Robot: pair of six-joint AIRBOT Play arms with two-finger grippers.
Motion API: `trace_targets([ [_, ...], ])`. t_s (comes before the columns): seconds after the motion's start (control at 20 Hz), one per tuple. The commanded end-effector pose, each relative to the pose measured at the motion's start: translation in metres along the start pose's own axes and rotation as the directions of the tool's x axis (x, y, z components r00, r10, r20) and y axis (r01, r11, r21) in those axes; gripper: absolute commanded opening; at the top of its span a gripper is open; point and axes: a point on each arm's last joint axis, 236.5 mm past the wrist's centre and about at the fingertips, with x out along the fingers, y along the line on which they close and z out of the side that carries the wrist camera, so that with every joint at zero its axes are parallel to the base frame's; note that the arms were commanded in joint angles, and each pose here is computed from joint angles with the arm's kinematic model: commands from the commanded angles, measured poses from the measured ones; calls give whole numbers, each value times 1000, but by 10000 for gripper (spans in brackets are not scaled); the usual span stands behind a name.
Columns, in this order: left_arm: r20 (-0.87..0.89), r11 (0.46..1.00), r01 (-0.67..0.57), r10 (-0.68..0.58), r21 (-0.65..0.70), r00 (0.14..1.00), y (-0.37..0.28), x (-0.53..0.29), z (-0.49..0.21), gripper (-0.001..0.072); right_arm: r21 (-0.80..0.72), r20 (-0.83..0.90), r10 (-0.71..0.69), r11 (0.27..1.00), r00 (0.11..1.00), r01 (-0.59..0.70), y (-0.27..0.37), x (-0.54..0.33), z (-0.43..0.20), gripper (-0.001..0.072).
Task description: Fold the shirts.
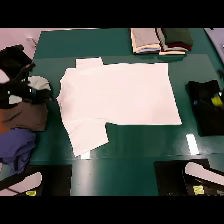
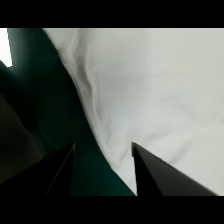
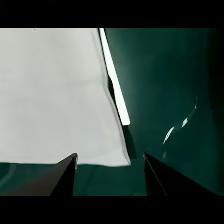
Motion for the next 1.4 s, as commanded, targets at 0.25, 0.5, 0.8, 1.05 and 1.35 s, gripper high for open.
trace_targets([
  [0.25,-59,996,37,-42,-79,997,-4,19,-54,428,174,7,152,973,988,-151,-15,59,-57,445],
  [0.5,-69,996,39,-45,-82,997,-4,19,-56,428,54,-113,154,987,982,-149,17,92,-59,439],
  [0.8,-157,993,37,-54,-110,986,-2,32,-87,429,-123,-100,121,984,988,-133,53,90,-39,17],
  [1.05,-154,974,70,-105,-215,982,-2,68,-115,430,-154,-55,120,980,991,-127,63,77,-35,16],
  [1.35,-34,974,147,-155,-173,987,-30,88,-98,428,-137,-64,129,981,990,-137,66,75,-38,17],
])
